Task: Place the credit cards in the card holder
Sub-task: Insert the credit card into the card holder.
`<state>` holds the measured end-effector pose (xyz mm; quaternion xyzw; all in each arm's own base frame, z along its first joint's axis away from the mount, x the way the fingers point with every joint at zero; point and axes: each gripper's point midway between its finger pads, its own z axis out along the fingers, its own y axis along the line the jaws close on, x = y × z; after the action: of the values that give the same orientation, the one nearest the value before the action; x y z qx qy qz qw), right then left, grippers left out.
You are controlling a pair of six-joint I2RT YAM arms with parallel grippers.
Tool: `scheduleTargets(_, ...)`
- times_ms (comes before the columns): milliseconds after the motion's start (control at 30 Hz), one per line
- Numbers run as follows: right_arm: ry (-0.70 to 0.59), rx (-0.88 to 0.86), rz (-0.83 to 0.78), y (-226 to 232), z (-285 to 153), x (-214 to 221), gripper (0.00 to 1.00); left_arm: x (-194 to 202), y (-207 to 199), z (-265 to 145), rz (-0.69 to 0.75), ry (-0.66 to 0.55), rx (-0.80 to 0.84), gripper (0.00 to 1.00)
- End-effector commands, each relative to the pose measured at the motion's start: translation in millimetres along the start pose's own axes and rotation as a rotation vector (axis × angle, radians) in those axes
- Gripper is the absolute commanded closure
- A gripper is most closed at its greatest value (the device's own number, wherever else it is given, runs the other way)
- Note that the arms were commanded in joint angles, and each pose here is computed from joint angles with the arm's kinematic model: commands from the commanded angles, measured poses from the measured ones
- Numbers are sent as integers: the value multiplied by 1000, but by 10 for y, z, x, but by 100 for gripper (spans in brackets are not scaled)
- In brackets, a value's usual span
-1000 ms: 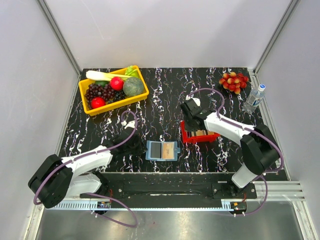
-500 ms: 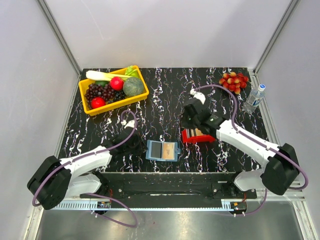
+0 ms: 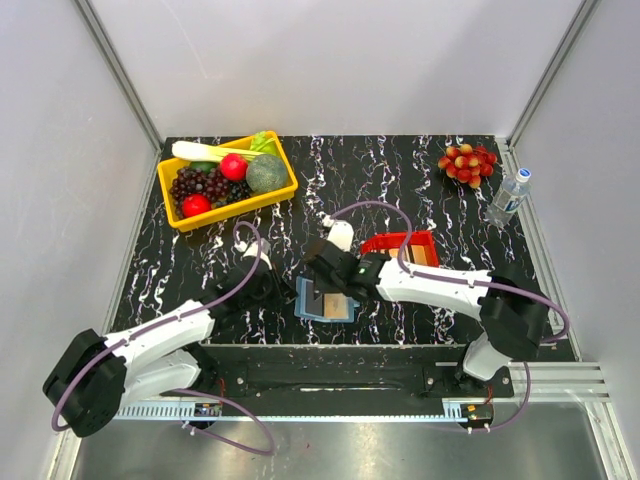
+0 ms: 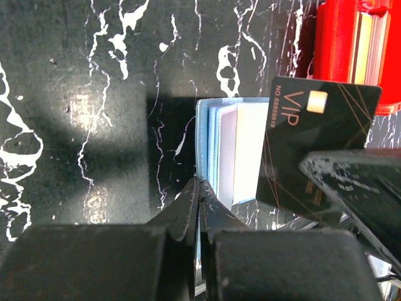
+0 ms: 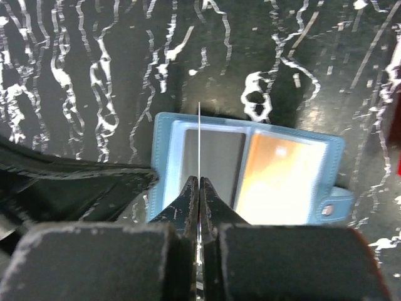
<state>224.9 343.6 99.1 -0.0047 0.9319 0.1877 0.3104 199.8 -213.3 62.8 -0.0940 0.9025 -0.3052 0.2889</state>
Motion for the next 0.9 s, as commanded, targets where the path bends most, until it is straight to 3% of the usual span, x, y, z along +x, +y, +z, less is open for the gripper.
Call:
scheduleTargets(0,-168,-33,53,395,-87,-244,100,-21,-108,-21,-34,-17,57,100)
scheduleTargets(467,-218,87,-89,423,65,-151,100,-36,-127,-48,-34,-24,67,100)
scheduleTargets(867,-203,88,-112,437,115,-71,100,-32,-126,-37,-32,-20,64,100)
